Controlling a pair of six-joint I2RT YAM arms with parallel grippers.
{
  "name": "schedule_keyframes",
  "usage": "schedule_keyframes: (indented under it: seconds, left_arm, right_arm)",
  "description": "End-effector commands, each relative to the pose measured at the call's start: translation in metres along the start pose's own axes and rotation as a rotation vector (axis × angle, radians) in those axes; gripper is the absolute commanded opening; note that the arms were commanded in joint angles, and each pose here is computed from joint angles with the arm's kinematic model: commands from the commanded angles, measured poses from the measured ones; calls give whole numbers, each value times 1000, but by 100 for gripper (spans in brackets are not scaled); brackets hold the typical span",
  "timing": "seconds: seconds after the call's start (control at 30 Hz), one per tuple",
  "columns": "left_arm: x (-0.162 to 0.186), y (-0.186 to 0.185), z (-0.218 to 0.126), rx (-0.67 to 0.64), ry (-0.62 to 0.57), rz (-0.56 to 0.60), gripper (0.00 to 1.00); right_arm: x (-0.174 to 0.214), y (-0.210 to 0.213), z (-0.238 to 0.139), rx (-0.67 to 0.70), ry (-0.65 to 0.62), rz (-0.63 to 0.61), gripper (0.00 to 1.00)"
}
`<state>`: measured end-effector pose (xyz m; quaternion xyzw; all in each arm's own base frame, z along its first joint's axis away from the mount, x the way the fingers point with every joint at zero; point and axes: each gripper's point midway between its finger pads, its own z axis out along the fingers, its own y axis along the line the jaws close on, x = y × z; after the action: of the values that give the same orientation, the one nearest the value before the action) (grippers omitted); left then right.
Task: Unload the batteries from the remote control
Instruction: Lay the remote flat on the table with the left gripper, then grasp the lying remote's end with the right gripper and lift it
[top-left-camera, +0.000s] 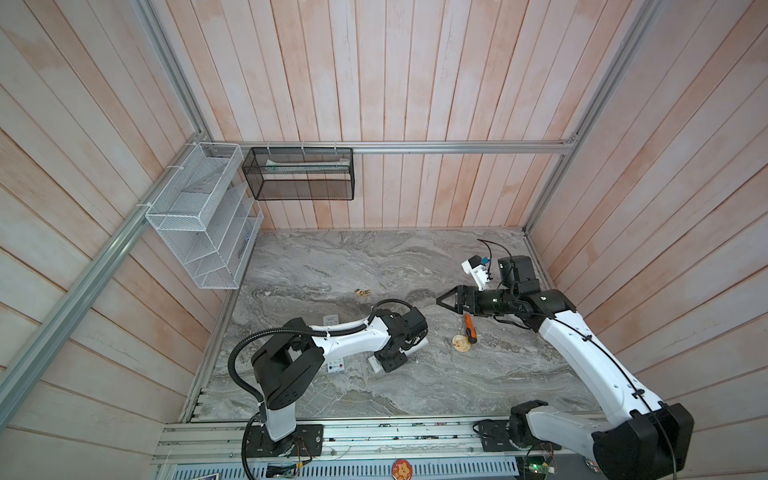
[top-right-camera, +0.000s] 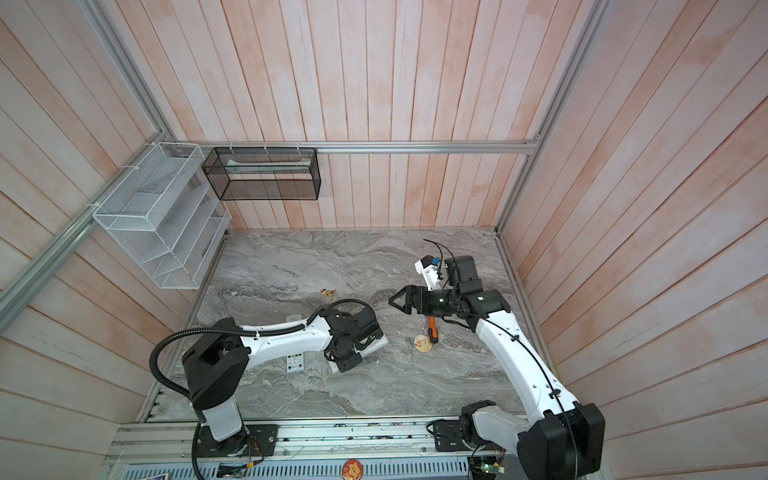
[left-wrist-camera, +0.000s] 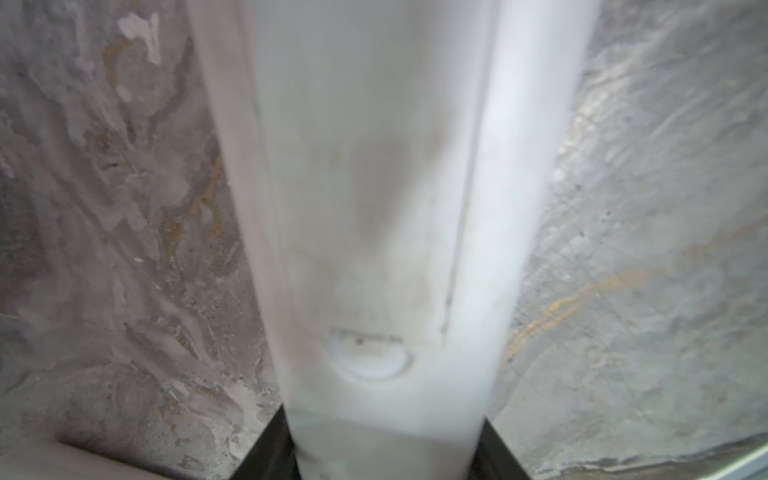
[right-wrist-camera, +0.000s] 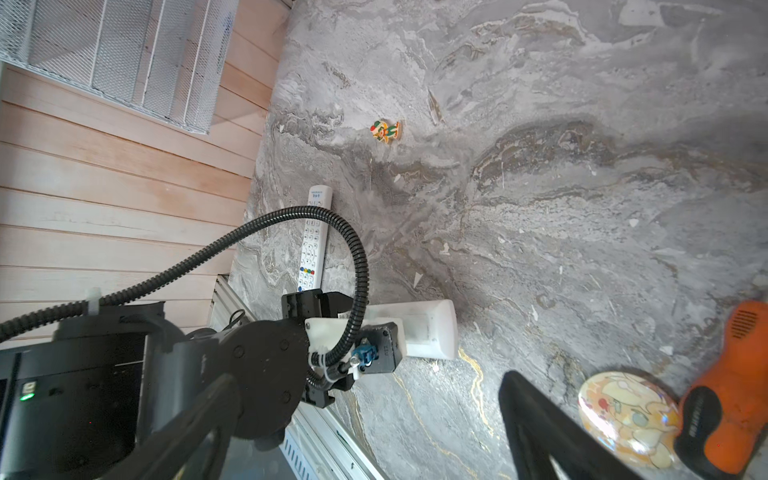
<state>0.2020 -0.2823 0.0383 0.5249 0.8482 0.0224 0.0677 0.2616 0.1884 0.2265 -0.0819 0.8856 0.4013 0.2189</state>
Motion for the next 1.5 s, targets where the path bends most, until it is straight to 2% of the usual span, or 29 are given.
schedule_keyframes:
  seconds: [0.0,0.2,0.37,0.5,0.57,0.63,0.7,0.77,0.87,0.9,0.97,1.1,1.3,1.47]
  left_arm:
    - [-5,2,-1,-8,-9,21,52]
    - [-3,-3,7,17,8,17,69]
    - [-7,-3,-2,22,-46,-16,79]
    - [-25,6,-46,62,-239,-152,82]
    - [-28,28,-77,104,-376,-301,84]
    - [-27,45,-113,177,-555,-499,88]
    - [-19,60,-141,254,-713,-673,91]
    - [-1,74,-156,338,-833,-836,93]
    - [22,81,-167,437,-931,-946,96]
    - [28,84,-168,450,-940,-970,97]
    - [38,87,-167,477,-944,-1007,97]
    - [46,87,-161,503,-940,-1038,97]
    - [48,87,-154,527,-931,-1047,97]
    - [52,89,-149,526,-912,-1047,97]
  right_arm:
    - [5,-4,-4,17,-1,-23,98]
    - [5,-9,-3,44,4,-27,98]
    - [-4,-3,-7,40,-26,-83,98]
    - [-24,16,-18,13,-147,-259,96]
    - [-31,27,-22,27,-231,-402,96]
    - [-28,37,-17,52,-267,-590,98]
    - [-11,45,-3,-1,-201,-775,98]
    - [14,45,20,-34,-62,-951,98]
    - [70,38,53,-112,224,-1228,98]
    - [81,29,62,-99,300,-1280,98]
    - [89,6,80,-38,435,-1340,98]
    - [102,-12,104,-30,605,-1466,98]
    - [110,-18,136,-68,667,-1546,98]
    - [119,-34,160,-41,758,-1549,96]
